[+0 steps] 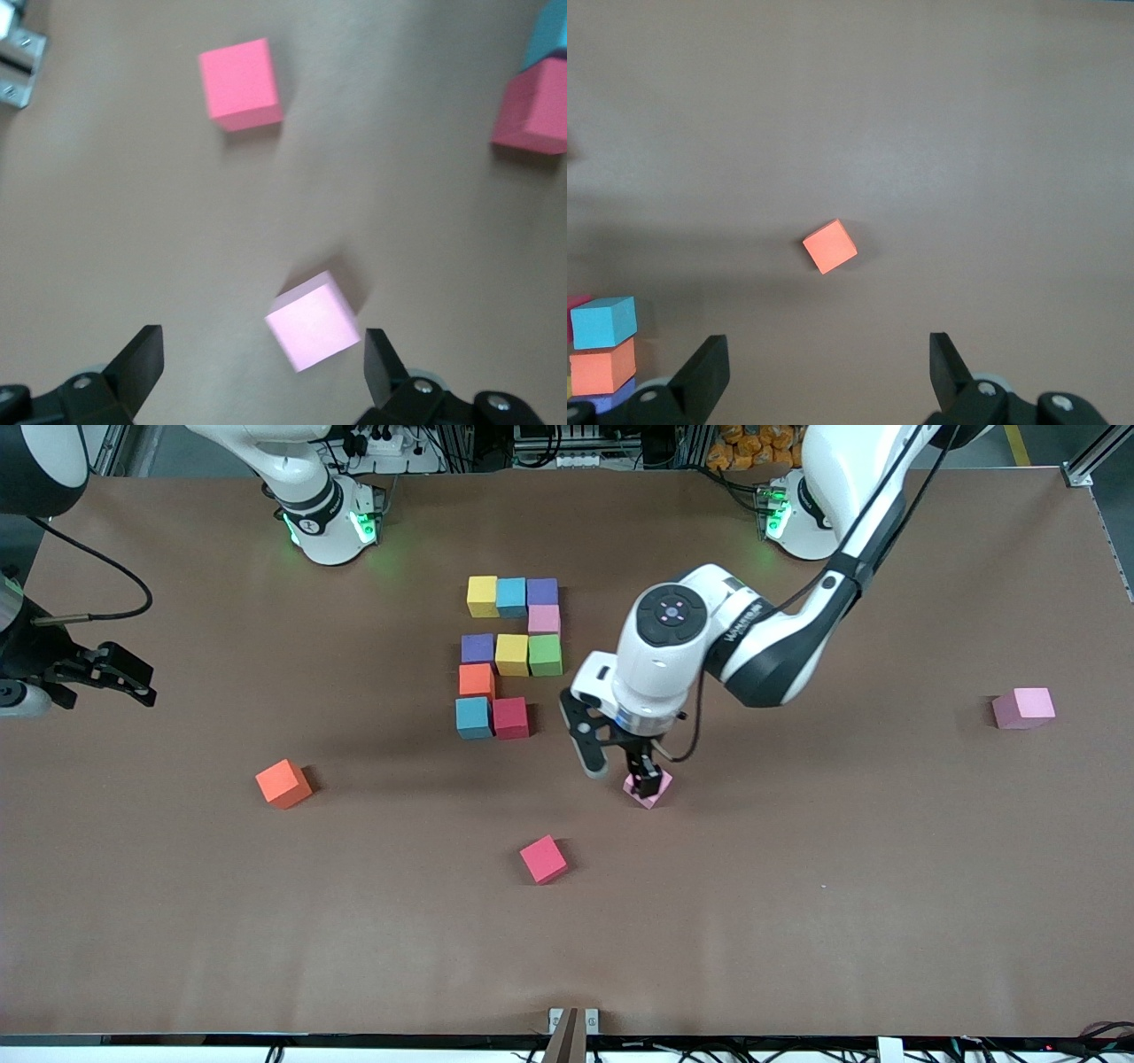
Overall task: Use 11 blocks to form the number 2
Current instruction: 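Raise the left gripper and move it to the light pink cube, then grasp the light pink cube with the left gripper and lift it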
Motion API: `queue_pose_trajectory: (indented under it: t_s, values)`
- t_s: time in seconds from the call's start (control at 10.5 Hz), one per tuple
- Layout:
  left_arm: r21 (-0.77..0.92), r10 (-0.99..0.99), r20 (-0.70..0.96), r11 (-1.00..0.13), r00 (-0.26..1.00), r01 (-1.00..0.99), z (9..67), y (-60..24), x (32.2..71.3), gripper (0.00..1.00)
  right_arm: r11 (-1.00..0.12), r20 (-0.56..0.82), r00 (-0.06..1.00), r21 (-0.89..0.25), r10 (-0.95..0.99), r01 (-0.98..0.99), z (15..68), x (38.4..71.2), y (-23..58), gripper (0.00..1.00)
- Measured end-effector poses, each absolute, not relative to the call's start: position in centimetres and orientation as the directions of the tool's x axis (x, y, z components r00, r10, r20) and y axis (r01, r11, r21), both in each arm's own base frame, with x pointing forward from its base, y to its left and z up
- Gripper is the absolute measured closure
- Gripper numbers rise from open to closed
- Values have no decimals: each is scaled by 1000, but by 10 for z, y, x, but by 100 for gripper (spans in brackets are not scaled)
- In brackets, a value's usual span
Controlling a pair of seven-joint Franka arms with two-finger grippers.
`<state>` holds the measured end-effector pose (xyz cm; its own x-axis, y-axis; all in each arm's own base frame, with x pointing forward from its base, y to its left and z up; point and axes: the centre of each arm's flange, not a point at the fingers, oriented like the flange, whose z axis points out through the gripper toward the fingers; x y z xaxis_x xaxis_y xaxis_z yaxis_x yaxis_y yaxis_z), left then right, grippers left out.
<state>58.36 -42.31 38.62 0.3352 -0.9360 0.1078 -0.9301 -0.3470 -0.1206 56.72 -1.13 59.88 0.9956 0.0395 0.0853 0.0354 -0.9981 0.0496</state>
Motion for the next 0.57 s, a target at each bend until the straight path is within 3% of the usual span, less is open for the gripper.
queue_pose_trajectory:
  t_s: [0.29, 0.57]
  values:
    - [-102, -915, 154, -390, 373, -915, 372, -412, 577, 0, -997, 112, 992, 41, -53, -57, 613, 564, -8, 0]
    - [-58, -874, 265, -436, 408, -898, 293, -394, 549, 0, -997, 111, 991, 39, -68, -73, 632, 560, -5, 0]
